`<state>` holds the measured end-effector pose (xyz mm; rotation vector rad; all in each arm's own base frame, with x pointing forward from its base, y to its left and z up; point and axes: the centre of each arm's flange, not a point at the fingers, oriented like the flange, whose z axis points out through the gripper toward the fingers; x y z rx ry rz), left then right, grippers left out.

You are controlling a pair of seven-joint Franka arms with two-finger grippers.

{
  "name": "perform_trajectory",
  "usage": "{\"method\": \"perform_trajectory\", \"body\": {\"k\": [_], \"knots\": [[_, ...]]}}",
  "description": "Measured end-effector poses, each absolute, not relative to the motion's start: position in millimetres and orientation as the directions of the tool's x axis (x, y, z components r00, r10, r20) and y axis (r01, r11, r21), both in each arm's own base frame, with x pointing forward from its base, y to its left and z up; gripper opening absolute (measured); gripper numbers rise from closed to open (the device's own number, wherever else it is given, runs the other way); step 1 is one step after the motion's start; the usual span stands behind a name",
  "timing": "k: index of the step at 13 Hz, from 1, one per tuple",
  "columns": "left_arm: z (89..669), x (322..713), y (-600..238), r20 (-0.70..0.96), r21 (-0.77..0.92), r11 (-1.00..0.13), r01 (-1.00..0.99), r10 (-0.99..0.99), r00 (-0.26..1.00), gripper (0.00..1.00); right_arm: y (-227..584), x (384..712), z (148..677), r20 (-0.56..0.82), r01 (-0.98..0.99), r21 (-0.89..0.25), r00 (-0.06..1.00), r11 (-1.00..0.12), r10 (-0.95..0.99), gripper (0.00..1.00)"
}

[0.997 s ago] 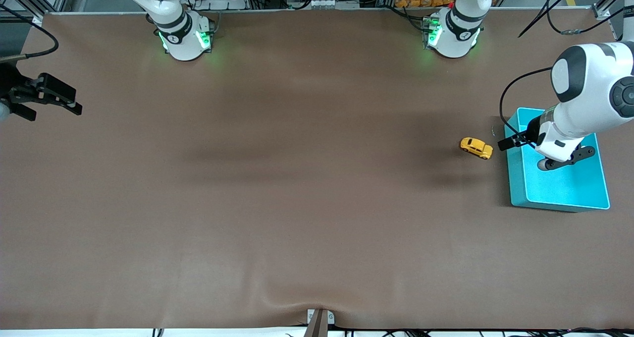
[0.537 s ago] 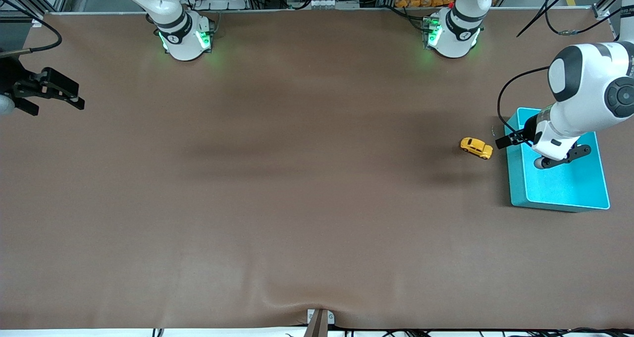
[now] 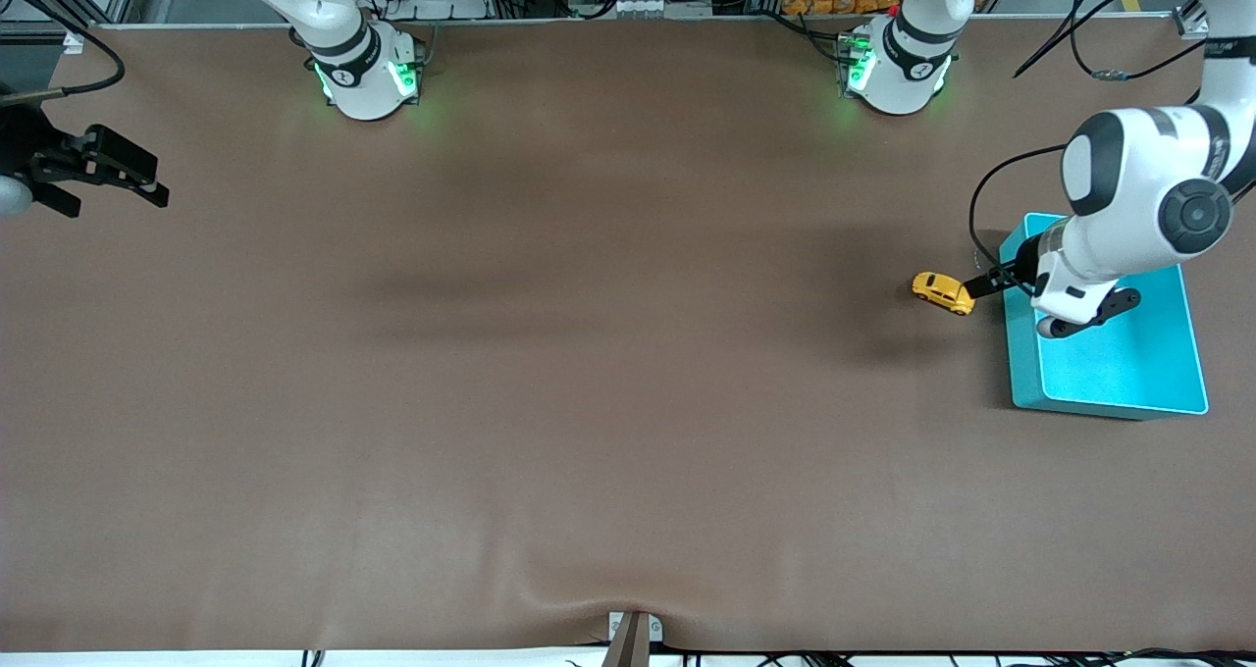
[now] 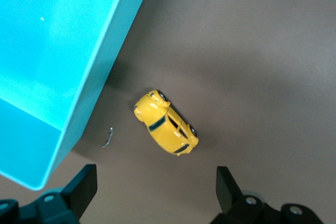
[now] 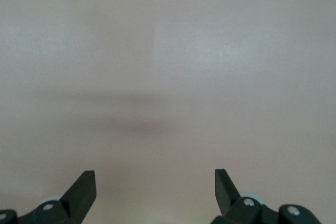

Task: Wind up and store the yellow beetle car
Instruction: 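Lower the left gripper onto the yellow car beside the box, then close the left gripper around the yellow car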

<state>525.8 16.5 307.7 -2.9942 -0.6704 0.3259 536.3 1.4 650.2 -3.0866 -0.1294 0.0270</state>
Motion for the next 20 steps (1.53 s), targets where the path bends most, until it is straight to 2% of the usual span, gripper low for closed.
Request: {"method": "perform_trajectory", "body": {"k": [8,20], "knots": [[219.6,515.2,1.2,-0.169,-0.147,-0.747,0.649,0.665,0.727,1.0,-1.6,533.4,642.2,-0.03,0.077,-0.055,0.996,-0.995,0.079,1.0],[185.4,500.6,19.0,-0.151,-0.194,-0.585,0.787,0.811,0.566,1.0,-1.7,532.8,642.1,-0.031,0.079,-0.055,0.996,-0.995,0.08,1.0]]}}
